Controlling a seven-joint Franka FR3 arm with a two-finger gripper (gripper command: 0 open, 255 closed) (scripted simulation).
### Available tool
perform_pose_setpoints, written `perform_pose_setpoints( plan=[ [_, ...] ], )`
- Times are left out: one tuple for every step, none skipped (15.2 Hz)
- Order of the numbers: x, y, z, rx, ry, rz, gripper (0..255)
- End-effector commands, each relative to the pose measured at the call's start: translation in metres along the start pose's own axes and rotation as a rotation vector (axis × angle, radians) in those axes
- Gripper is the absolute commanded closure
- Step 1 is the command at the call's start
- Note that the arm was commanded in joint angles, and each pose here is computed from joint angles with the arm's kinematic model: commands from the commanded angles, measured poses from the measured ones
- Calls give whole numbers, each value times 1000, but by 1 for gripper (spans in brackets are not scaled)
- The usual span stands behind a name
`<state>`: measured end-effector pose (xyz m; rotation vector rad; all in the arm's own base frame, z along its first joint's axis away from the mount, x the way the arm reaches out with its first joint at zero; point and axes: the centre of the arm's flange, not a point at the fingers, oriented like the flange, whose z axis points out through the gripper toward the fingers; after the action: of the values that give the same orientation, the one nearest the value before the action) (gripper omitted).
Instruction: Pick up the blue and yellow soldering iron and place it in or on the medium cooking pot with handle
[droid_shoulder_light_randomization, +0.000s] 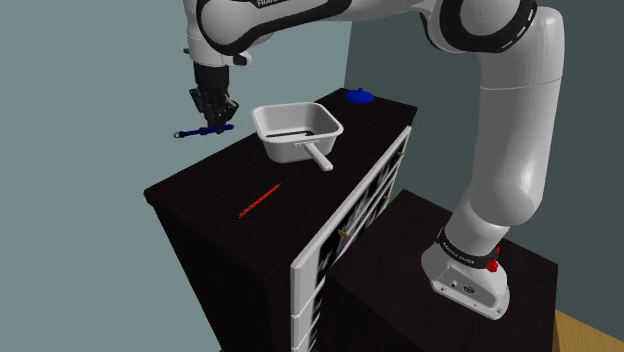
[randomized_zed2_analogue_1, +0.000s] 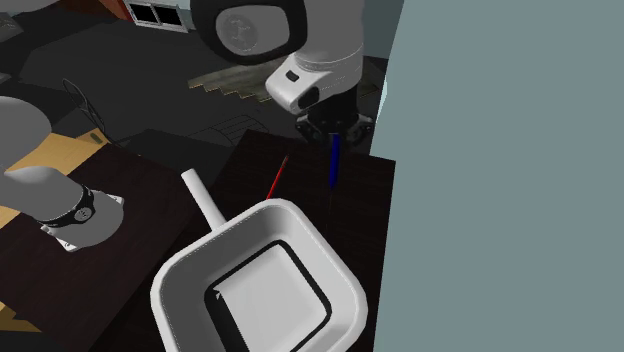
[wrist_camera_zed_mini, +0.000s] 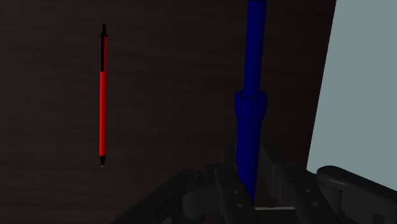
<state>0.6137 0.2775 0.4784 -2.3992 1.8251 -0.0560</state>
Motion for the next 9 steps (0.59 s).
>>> perform_pose_setpoints(
  plan=[
    [-1, -1, -10, 0, 0, 0, 255],
    [-1, -1, -15, 0, 0, 0, 255],
    [-1, -2, -20, 0, 0, 0, 255],
    [-1, -2, -25, 0, 0, 0, 255],
    [-2, -3, -28, 0, 0, 0, 255],
    [9, 5, -30, 0, 0, 0, 255],
    [20, 12, -32, 0, 0, 0, 255],
    [30, 20, -33, 0, 0, 0, 255],
    [41, 27, -35, 0, 0, 0, 255]
  ],
)
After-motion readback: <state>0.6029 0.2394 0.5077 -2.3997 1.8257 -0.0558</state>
